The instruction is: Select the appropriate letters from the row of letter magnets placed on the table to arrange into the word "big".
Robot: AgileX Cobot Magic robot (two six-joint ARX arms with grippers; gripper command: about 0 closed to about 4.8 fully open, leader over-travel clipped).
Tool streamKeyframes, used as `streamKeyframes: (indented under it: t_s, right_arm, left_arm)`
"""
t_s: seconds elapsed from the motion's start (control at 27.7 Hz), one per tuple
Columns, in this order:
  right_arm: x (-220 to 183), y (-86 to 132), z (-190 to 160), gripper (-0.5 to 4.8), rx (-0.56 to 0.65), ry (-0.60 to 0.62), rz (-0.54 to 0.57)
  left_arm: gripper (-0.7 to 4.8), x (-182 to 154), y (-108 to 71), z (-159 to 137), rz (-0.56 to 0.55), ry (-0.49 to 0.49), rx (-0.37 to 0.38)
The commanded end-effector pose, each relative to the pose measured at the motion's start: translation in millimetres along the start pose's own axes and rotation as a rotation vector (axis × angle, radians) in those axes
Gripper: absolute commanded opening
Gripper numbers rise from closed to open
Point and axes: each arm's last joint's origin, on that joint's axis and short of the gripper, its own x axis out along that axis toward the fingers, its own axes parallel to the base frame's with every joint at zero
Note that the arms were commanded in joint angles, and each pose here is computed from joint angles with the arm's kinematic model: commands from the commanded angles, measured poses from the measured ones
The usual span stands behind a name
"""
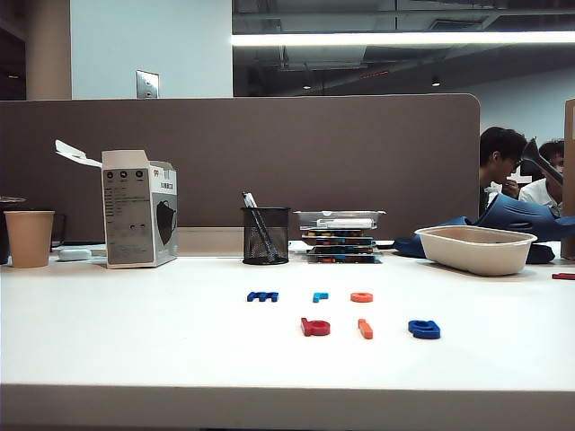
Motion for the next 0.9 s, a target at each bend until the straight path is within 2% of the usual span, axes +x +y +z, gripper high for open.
streamKeyframes:
  t_s: [0.04,0.11,0.18,0.25,0.51,0.61,0.79,0.9]
  right_arm:
    - [1.1,-0.6,-4.1,-0.08,0.007,-0.027,0.009]
    - [4.6,-1.4,-11.9,-0.08,0.009,-0.042,0.019]
    - [6.4,-1.3,-16.4,-0.08,0.009,-0.034,0.046]
    - [8.9,-1.9,-22.5,-0.08,0.008,-0.017,0.05]
    - [17.2,-4.1,-36.2,-0.08,-0.04,-0.031,0.059]
    - [19.8,-4.7,-38.9,-0.08,-0.067,-0.062,0.063]
    - [27.7,-7.8,-53.1,-0.08,-0.091,-0.108,0.063]
    - [28.5,-8.8,-54.8,-0.08,-0.141,-0.119,0.035]
  left_arm:
    - [-0.05,-19.2,-3.7,-18.2,-0.057,-0.021,-0.002]
    - [-0.05,-42.2,-3.9,-44.7,-0.078,-0.044,-0.016]
    - [-0.05,-53.3,-3.0,-57.8,-0.078,-0.064,-0.037]
    - [-0.05,-72.9,-1.2,-79.4,-0.072,-0.107,-0.031]
    - [-0.05,-100.3,0.9,-141.2,-0.079,-0.225,-0.051]
    - [-0.05,-89.3,0.2,-150.1,-0.076,-0.191,-0.058]
    - [-0.05,-48.4,-3.2,-185.3,-0.096,-0.244,-0.067]
    - [-0.05,-27.9,-5.8,-210.0,-0.136,-0.31,-0.082]
